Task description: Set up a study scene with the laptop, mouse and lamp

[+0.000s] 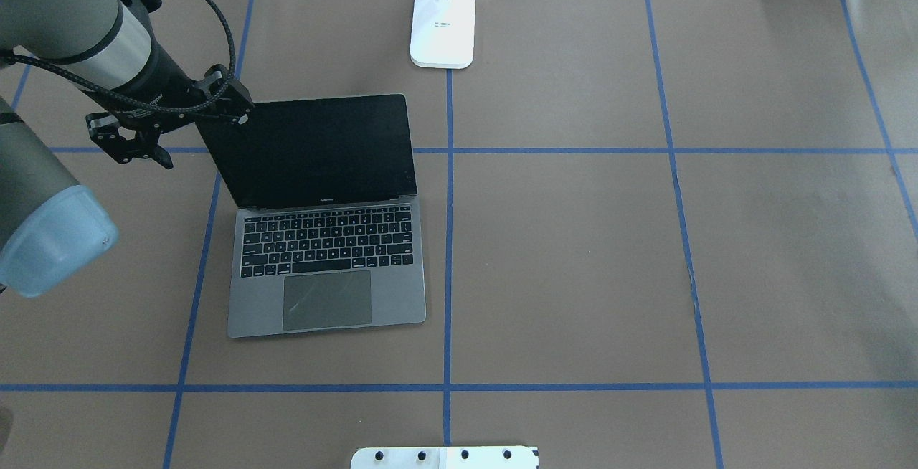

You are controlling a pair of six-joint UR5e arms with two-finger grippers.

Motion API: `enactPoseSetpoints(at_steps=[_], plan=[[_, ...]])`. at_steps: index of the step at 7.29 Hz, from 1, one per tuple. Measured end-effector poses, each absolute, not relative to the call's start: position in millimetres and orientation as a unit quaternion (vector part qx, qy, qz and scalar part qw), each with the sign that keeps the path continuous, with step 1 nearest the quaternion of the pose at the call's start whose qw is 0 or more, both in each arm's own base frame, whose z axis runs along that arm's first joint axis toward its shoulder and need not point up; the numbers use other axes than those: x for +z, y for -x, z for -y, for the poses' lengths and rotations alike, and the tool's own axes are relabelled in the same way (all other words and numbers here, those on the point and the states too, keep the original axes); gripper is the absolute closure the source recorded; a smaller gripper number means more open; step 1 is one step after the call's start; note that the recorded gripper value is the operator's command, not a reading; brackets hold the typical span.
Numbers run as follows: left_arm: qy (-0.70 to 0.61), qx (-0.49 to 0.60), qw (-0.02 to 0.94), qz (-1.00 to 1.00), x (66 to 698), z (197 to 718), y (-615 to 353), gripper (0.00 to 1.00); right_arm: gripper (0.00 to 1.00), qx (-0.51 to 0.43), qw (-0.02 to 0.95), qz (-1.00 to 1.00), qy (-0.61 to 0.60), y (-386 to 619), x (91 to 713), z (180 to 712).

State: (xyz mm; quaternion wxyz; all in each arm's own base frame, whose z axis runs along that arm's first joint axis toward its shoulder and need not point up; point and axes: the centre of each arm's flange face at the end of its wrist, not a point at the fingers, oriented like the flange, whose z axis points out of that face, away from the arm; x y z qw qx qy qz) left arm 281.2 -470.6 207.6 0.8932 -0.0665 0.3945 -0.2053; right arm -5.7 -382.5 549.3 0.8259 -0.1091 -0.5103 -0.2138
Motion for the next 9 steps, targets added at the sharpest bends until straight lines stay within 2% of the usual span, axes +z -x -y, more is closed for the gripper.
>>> enactPoseSetpoints(at_steps=[2, 5, 9], plan=[[0.057, -0.212, 0.896, -0.387, 212.4, 472.9, -277.0, 0.0, 1.0, -0.155, 0.844, 0.499, 0.12, 13.0, 504.4, 405.5], [0.045, -0.218, 0.91, -0.351, 252.3, 476.5, -264.8, 0.0, 1.0, -0.078, 0.86, 0.48, 0.158, 57.1, 438.5, 442.8], [0.02, -0.136, 0.94, -0.312, 318.4, 494.1, -215.2, 0.0, 1.0, -0.026, 0.873, 0.447, 0.193, 152.6, 329.2, 473.6]])
